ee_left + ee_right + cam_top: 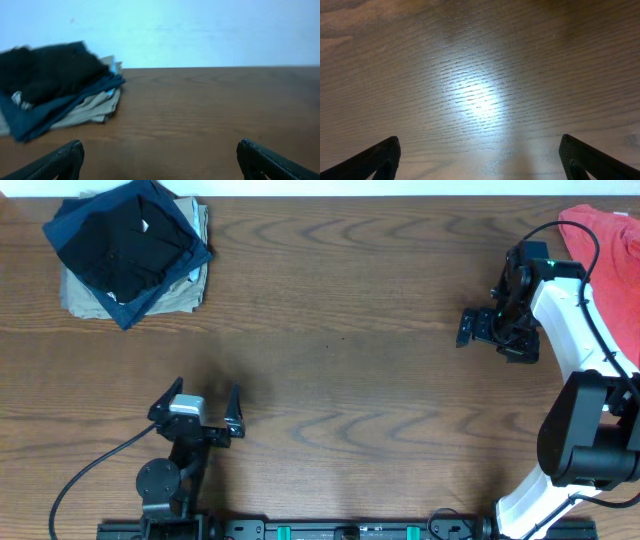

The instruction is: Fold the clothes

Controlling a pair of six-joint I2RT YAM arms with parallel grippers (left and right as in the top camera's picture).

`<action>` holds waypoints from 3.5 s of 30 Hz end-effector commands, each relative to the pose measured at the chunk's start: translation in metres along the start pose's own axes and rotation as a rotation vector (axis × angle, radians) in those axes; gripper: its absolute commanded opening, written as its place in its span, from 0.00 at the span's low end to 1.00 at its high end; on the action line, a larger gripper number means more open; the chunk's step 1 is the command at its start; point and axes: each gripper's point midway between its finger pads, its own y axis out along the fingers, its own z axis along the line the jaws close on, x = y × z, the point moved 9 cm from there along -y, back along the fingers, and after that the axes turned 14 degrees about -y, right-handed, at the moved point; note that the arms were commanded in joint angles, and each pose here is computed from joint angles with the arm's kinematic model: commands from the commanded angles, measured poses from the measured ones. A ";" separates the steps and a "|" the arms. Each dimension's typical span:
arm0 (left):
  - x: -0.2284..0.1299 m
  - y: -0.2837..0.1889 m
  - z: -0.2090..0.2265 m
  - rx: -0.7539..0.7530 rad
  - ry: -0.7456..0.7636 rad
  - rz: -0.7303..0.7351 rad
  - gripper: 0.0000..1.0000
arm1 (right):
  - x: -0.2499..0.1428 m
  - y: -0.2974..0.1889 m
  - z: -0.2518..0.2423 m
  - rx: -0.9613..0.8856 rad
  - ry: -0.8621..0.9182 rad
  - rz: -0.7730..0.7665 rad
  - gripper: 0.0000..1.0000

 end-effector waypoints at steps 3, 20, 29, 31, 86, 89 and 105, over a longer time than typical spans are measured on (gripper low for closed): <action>-0.009 0.000 0.015 0.146 -0.173 -0.002 0.98 | 0.002 -0.007 0.001 -0.006 0.012 -0.024 0.99; -0.009 0.000 0.016 0.163 -0.173 -0.006 0.98 | 0.002 -0.007 0.001 -0.006 0.012 -0.024 0.99; -0.009 0.000 0.016 0.163 -0.173 -0.006 0.98 | 0.002 -0.007 0.001 -0.006 0.011 -0.024 0.99; -0.009 0.000 0.016 0.163 -0.173 -0.006 0.98 | 0.002 -0.007 0.001 -0.006 0.011 -0.024 0.99; -0.009 0.000 0.016 0.163 -0.173 -0.006 0.98 | -0.169 -0.034 0.074 0.210 -0.493 -1.119 0.99; -0.009 0.000 0.016 0.163 -0.173 -0.006 0.98 | -0.184 -0.024 0.060 0.209 -0.466 -1.205 0.99; -0.009 0.000 0.016 0.163 -0.173 -0.006 0.98 | -0.202 -0.002 0.039 0.162 -0.533 -1.443 0.99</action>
